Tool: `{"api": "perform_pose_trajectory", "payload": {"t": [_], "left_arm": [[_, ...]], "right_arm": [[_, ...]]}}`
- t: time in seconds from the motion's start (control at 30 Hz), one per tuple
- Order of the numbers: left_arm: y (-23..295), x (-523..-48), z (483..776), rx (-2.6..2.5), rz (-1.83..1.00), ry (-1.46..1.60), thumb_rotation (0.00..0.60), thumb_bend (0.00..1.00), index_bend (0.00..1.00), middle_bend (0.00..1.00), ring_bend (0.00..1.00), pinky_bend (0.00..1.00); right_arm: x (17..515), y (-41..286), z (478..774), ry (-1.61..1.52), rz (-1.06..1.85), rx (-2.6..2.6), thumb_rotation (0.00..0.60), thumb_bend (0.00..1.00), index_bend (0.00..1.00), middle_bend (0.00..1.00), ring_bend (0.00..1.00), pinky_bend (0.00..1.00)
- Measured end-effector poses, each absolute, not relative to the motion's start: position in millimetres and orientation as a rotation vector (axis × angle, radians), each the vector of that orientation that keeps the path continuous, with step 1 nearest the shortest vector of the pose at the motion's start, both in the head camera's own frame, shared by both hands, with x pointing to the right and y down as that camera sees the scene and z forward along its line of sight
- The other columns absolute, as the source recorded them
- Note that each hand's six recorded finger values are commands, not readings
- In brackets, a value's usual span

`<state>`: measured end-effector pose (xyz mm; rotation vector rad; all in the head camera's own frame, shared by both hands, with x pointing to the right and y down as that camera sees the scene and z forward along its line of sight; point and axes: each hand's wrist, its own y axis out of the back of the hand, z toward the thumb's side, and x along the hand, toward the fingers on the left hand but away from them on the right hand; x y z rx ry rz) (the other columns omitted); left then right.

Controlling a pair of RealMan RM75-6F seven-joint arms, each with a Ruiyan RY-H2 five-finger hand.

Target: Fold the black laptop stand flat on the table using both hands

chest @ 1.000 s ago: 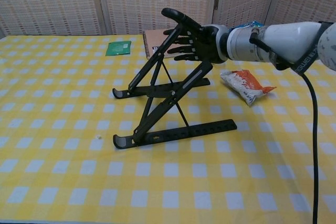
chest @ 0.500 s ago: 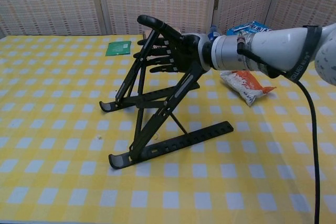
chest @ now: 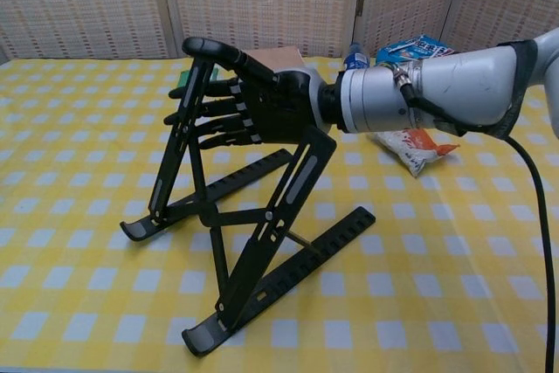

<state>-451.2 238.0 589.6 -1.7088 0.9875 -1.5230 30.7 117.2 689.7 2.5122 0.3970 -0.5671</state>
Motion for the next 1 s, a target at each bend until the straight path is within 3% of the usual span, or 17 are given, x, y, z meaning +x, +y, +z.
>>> {"api": "perform_pose_trajectory", "payload": {"t": [0.43, 1.0], "left_arm": [[204.8, -424.7, 614.9, -1.885, -1.441, 0.905, 0.600, 0.20, 0.09, 0.05, 0.04, 0.00], [215.0, -429.2, 618.6, -1.915, -1.462, 0.931, 0.600, 0.20, 0.08, 0.05, 0.04, 0.00]], "right_arm": [[-0.2, 127.7, 672.5, 0.369, -0.549, 2.562, 0.232, 0.15, 0.00, 0.12, 0.09, 0.00], [-25.6, 160.3, 655.9, 0.279, -0.493, 2.582, 0.229, 0.15, 0.00, 0.12, 0.09, 0.00]]}}
